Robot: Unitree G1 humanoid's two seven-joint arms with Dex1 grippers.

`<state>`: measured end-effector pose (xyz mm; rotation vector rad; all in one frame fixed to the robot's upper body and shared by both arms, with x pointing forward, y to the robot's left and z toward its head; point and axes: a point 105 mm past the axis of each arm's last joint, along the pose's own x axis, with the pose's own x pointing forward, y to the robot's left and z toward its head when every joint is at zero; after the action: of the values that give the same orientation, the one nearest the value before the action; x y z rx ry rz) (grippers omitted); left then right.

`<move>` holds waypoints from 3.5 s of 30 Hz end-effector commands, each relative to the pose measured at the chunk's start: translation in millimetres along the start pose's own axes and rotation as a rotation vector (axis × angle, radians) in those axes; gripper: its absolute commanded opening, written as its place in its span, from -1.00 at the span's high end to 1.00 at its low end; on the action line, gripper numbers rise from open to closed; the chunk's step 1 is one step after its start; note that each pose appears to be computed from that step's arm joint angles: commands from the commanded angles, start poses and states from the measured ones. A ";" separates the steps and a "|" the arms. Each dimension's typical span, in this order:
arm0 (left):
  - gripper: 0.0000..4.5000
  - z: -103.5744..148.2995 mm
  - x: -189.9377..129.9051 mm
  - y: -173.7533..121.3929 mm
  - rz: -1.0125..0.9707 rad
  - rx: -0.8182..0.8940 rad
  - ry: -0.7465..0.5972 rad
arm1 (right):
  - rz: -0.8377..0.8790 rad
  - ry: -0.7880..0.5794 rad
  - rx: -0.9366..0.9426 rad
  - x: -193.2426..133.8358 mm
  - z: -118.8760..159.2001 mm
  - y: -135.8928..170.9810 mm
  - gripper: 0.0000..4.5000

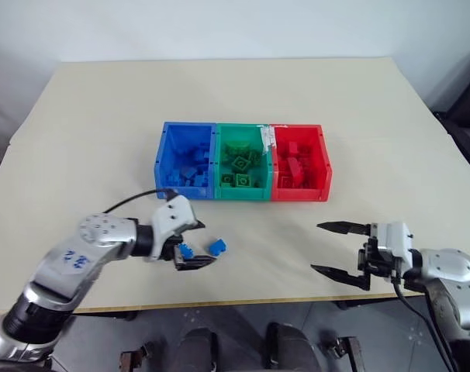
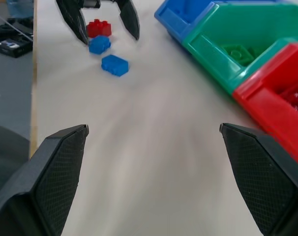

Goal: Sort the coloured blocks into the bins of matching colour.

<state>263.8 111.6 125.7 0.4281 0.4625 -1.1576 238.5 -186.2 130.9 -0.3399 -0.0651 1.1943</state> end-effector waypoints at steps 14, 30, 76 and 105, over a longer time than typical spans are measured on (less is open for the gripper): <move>-0.02 -7.5 25.7 6.7 0.031 0.023 0.065 | 0.025 -0.025 -0.055 -1.5 15.2 18.4 -1.00; 0.60 68.2 -35.9 72.6 0.324 0.049 -0.465 | -0.253 -0.274 -0.018 17.6 47.0 -13.2 -1.00; -0.99 -57.5 -164.1 37.9 0.323 0.113 -0.318 | 0.223 -0.168 -0.092 71.8 42.8 -11.3 -1.00; -0.32 -44.8 -33.6 35.9 -0.278 0.476 0.166 | 0.068 0.057 -0.059 18.6 16.8 5.3 -1.00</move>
<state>280.2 169.6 114.6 0.8727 0.3686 -1.5186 239.3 -163.4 132.5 -0.3949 0.0037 1.2536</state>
